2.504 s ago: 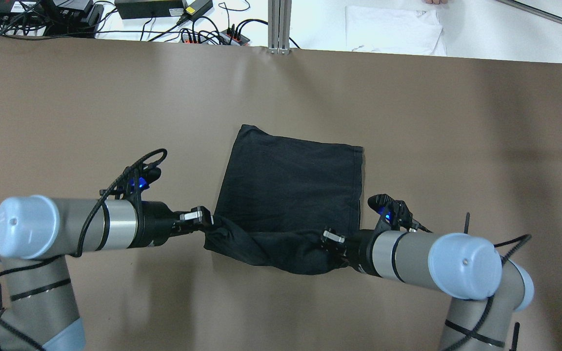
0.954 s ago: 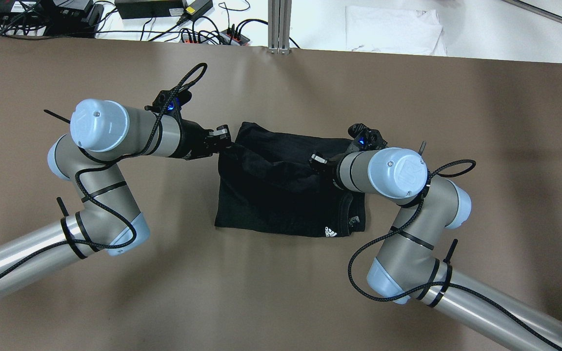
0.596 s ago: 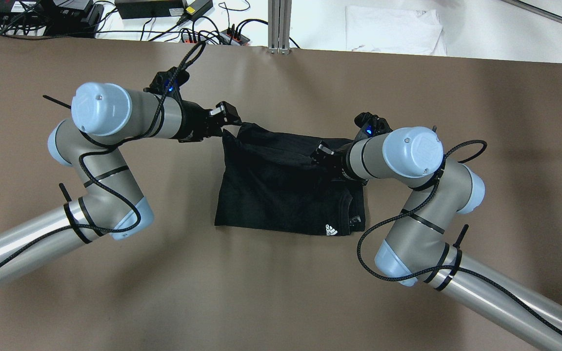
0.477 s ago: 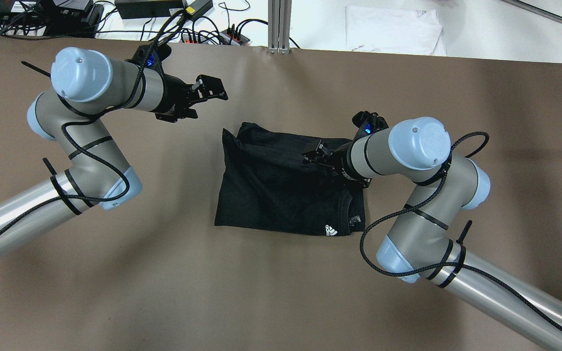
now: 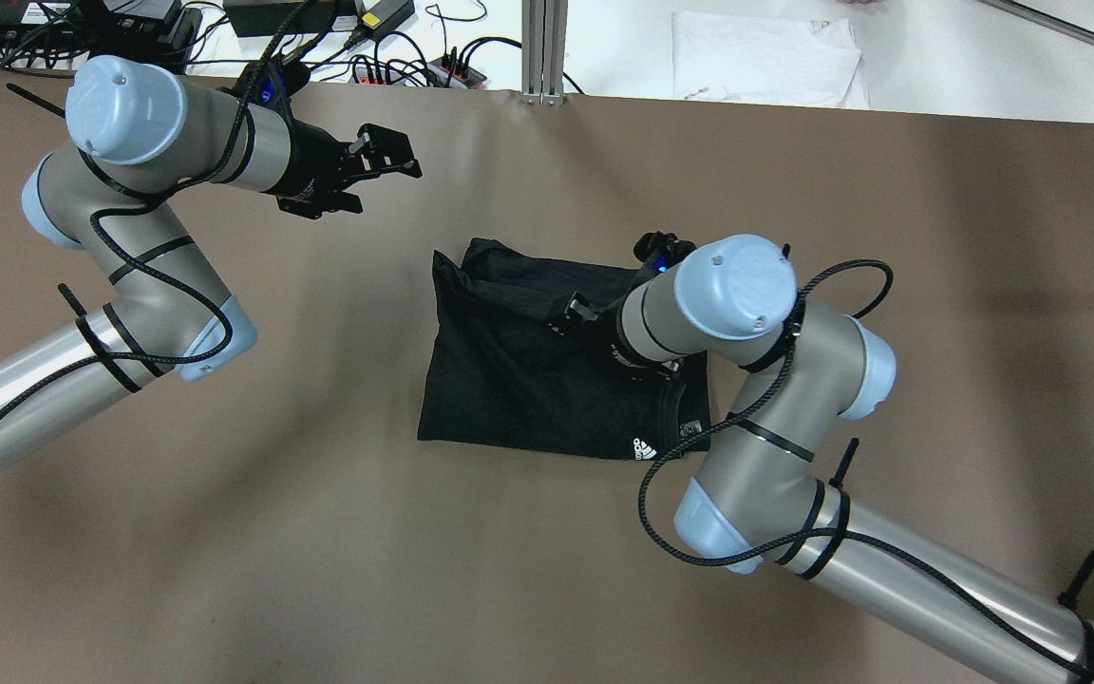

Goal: Fold clothes

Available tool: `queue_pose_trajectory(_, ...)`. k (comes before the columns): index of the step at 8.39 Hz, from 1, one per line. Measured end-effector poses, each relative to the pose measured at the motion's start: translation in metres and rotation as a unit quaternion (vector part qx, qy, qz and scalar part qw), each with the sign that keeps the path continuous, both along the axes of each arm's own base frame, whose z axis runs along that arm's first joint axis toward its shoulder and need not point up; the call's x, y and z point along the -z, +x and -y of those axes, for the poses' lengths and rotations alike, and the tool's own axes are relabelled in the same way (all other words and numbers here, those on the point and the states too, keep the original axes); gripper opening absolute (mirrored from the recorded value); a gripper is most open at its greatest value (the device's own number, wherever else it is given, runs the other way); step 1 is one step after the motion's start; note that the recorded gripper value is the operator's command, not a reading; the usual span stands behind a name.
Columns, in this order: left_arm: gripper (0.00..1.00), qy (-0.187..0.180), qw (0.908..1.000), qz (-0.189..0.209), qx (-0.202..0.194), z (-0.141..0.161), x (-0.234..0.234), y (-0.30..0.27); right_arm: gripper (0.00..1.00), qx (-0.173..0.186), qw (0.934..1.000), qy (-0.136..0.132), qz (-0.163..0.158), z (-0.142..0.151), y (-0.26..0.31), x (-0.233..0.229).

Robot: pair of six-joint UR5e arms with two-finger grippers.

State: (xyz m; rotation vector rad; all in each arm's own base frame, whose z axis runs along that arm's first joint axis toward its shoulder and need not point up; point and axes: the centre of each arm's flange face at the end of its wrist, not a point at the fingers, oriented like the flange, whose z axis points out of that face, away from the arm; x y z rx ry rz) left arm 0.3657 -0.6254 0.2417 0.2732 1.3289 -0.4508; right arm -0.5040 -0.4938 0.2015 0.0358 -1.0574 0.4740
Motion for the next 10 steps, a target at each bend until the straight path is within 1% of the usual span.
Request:
queue_pose_trajectory(1, 1.00, 0.002, 1.0000, 0.001, -0.002, 0.001, -0.002, -0.003, 0.94, 0.008, 0.9995, 0.004, -0.032, -0.002, -0.019, 0.013)
queue_pose_trajectory(2, 1.00, 0.002, 1.0000, 0.002, -0.002, 0.001, -0.005, -0.005, 0.94, 0.013, 0.9983, 0.005, -0.056, 0.000, -0.035, 0.017)
queue_pose_trajectory(3, 1.00, 0.003, 1.0000, 0.002, -0.003, 0.000, -0.006, -0.006, 0.94, 0.017, 0.9971, 0.003, -0.075, 0.005, -0.046, 0.012)
queue_pose_trajectory(5, 1.00, 0.003, 1.0000, 0.002, -0.003, 0.000, -0.007, -0.006, 0.94, 0.024, 0.9944, 0.005, -0.102, 0.018, -0.057, -0.004)
queue_pose_trajectory(6, 1.00, 0.004, 1.0000, 0.002, -0.003, -0.001, -0.007, -0.005, 0.94, 0.021, 0.9928, 0.011, -0.117, 0.033, -0.057, -0.013)
queue_pose_trajectory(7, 1.00, 0.004, 1.0000, 0.002, -0.004, -0.001, -0.006, -0.004, 0.94, 0.013, 0.9906, 0.022, -0.134, 0.056, -0.057, -0.021)
queue_pose_trajectory(9, 1.00, 0.003, 1.0000, 0.001, -0.004, -0.002, -0.005, 0.000, 0.94, -0.010, 0.9862, 0.043, -0.159, 0.119, -0.039, -0.044)
queue_pose_trajectory(10, 1.00, 0.002, 1.0000, 0.001, -0.004, -0.002, -0.003, 0.003, 0.94, -0.013, 0.9834, 0.055, -0.172, 0.146, -0.021, -0.054)
